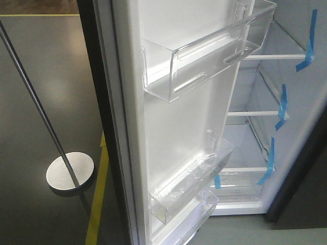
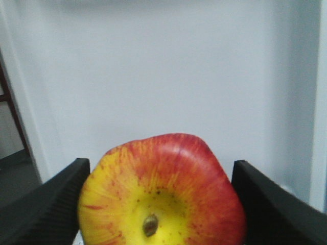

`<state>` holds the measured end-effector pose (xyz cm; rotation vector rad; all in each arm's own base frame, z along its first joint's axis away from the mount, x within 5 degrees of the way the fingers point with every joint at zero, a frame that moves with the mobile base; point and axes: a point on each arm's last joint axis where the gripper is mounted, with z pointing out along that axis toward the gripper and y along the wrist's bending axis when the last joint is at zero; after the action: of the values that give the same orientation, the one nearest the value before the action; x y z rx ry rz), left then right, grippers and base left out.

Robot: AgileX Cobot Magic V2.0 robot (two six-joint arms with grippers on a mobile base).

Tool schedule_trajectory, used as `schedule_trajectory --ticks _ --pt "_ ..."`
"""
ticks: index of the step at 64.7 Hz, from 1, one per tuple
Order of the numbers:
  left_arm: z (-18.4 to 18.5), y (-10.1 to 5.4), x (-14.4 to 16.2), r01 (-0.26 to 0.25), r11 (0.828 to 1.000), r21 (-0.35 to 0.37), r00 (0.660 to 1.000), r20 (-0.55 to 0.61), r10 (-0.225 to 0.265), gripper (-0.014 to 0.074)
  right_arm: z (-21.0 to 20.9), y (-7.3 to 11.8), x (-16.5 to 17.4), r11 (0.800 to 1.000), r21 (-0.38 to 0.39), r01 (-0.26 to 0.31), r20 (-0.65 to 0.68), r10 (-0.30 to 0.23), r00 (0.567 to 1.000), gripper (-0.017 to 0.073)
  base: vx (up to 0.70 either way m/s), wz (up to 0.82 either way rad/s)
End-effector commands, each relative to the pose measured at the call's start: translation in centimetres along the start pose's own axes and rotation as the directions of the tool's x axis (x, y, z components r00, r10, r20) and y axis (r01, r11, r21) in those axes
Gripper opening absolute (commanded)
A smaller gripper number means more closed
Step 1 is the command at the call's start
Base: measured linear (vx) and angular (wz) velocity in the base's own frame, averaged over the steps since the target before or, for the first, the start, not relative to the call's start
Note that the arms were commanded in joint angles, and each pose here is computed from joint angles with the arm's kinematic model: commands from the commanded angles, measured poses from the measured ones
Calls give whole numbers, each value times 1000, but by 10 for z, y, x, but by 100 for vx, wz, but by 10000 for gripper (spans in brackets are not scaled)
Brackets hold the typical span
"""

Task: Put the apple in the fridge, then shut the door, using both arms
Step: 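Raise the apple with the right gripper over the upper clear door bin, then lower the apple into the upper door bin and open the right gripper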

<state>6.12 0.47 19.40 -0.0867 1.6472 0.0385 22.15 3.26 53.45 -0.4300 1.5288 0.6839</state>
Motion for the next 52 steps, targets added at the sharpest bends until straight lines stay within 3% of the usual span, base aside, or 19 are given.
schedule_trajectory --ticks 1,16,23,41,52 --pt "-1 -1 -13 8 1000 10 997 82 -9 -6 10 -4 -16 997 -80 15 102 -7 995 185 0 0" --pt "-1 -1 -13 8 1000 10 997 82 -9 -6 68 -26 -8 983 -180 38 14 -36 999 188 0 0" --pt "-1 -1 -13 8 1000 10 997 82 -9 -6 92 -35 6 984 -165 66 -81 -81 993 189 0 0" --pt "-1 -1 -13 8 1000 10 997 82 -9 -6 116 -62 35 995 -93 18 -218 -38 975 216 0 0" --pt "-1 -1 -13 8 1000 10 997 82 -9 -6 120 -66 40 996 -92 19 -225 -40 973 316 0 0"
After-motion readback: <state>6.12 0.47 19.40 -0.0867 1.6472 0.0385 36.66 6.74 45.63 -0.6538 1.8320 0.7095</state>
